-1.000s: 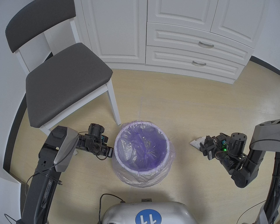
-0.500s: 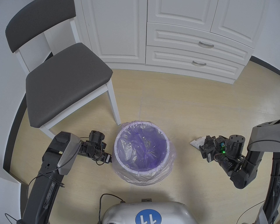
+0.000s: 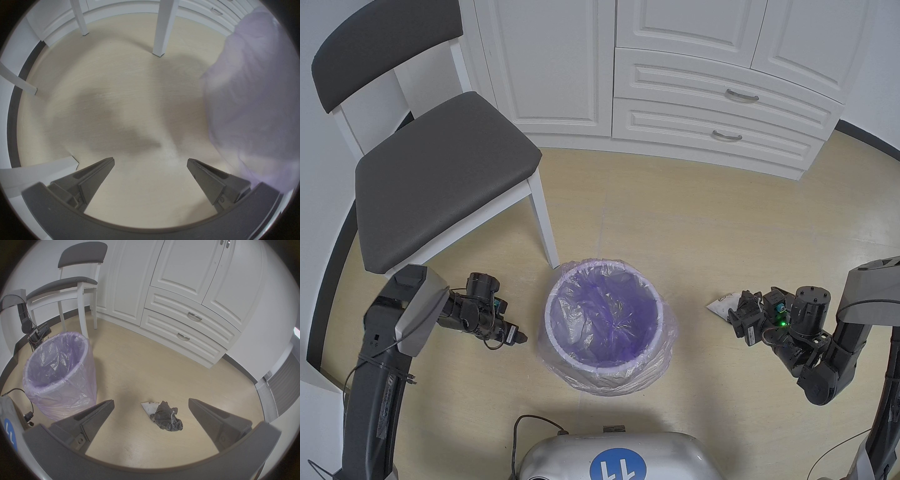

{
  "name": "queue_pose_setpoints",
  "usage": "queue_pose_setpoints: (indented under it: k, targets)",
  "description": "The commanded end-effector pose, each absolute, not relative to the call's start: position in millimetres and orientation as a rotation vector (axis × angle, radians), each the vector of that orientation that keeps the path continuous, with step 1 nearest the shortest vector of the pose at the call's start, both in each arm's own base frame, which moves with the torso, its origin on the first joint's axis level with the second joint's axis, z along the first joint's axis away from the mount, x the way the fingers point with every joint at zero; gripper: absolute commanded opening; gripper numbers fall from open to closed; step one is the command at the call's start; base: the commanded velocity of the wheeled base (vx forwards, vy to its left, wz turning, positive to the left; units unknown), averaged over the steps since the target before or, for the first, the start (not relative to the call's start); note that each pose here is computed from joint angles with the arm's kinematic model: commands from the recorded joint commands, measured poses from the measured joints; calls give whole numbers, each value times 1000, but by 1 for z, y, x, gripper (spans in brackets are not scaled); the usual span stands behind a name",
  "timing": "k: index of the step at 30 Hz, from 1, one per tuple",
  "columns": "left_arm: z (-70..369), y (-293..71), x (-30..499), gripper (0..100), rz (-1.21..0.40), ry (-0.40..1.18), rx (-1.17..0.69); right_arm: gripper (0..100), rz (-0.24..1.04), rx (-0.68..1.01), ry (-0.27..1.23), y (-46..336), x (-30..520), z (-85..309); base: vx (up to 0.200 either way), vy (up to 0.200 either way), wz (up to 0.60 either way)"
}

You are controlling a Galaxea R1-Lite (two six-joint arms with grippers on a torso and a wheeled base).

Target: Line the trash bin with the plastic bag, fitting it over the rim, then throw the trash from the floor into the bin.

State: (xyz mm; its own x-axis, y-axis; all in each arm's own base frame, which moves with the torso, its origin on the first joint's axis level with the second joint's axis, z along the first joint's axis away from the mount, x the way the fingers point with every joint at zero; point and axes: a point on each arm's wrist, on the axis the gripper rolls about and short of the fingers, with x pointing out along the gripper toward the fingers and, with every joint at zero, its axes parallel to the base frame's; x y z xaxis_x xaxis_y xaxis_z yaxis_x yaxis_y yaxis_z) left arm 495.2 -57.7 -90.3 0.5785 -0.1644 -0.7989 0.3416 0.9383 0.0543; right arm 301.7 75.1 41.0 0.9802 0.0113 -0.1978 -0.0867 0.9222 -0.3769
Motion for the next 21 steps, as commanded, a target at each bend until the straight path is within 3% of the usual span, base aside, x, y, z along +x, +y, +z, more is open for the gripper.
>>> queue_pose_setpoints:
  k: [1,8,21]
  targets:
    - [-18,-14,414,100,-475,788,313,100,56,-406,130,73,286,65,0,0,0]
    - [4,-21,347,100,-577,801,424,100,59,-414,110,72,277,75,0,0,0]
    - [-28,-67,341,100,-782,813,536,100,62,-427,107,71,273,77,0,0,0]
